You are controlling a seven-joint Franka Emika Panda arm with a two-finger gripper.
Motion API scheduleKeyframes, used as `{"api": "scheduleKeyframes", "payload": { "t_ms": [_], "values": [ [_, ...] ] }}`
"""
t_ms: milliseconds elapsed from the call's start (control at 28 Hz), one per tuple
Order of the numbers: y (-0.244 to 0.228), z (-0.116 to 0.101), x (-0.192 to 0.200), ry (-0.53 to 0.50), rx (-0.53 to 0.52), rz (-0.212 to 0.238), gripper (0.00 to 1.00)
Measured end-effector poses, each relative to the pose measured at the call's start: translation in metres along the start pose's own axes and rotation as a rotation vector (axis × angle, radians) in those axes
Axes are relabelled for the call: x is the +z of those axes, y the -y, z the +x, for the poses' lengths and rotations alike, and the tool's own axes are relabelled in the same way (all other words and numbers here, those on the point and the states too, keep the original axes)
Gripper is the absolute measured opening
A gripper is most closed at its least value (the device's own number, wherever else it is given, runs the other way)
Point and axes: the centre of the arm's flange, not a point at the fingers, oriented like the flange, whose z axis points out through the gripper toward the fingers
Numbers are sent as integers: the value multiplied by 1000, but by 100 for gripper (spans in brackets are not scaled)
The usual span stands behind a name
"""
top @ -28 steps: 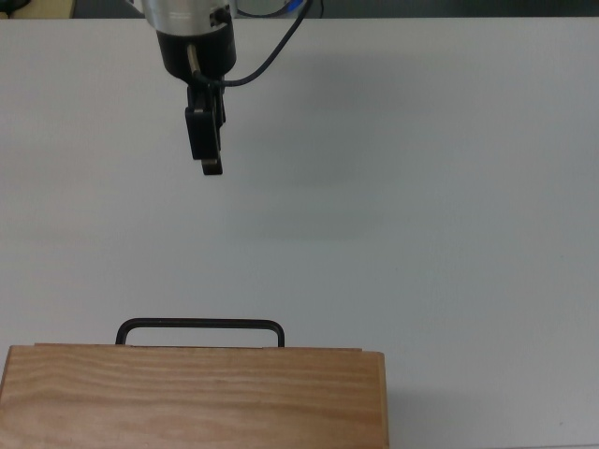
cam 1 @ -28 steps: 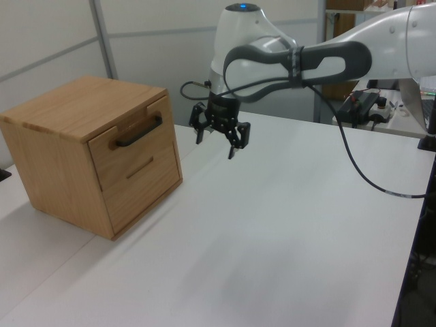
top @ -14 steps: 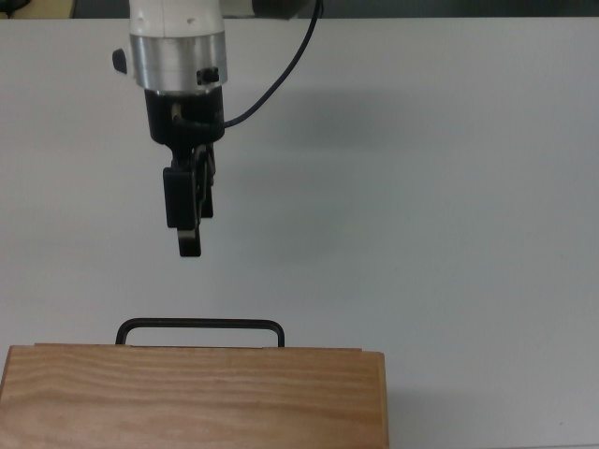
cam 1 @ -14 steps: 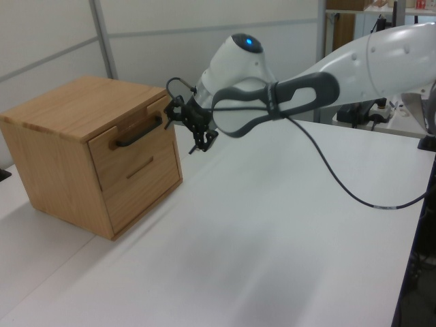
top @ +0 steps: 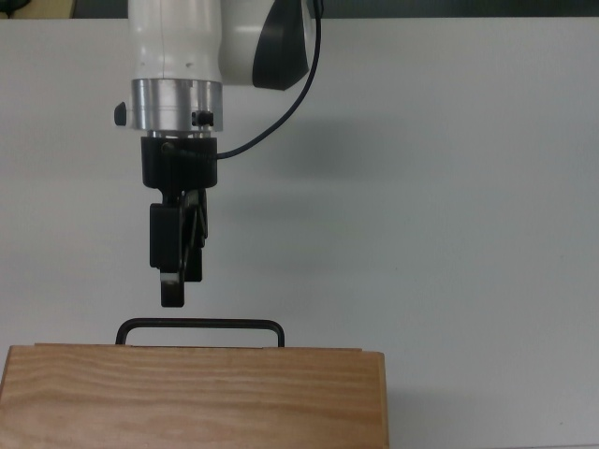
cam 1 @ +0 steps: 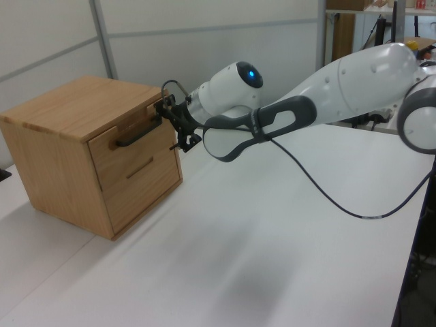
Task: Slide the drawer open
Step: 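Lower the gripper onto the black bar handle and close on it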
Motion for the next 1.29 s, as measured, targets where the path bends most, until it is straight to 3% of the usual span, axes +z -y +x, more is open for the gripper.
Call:
{"api": "scheduleKeyframes", "payload": {
  "t_ms": [250, 357, 500, 679, 714, 1071, 1286],
  "values": [
    [3, -4, 16, 8, 4, 58, 100],
    [5, -7, 21, 14, 4, 68, 85],
    [6, -14, 23, 23, -1, 72, 82],
    [7, -23, 23, 32, -7, 75, 63],
    [7, -25, 23, 35, -9, 75, 53],
    [11, -26, 21, 36, -16, 90, 17],
    [11, -26, 21, 36, -20, 90, 17]
  ]
}}
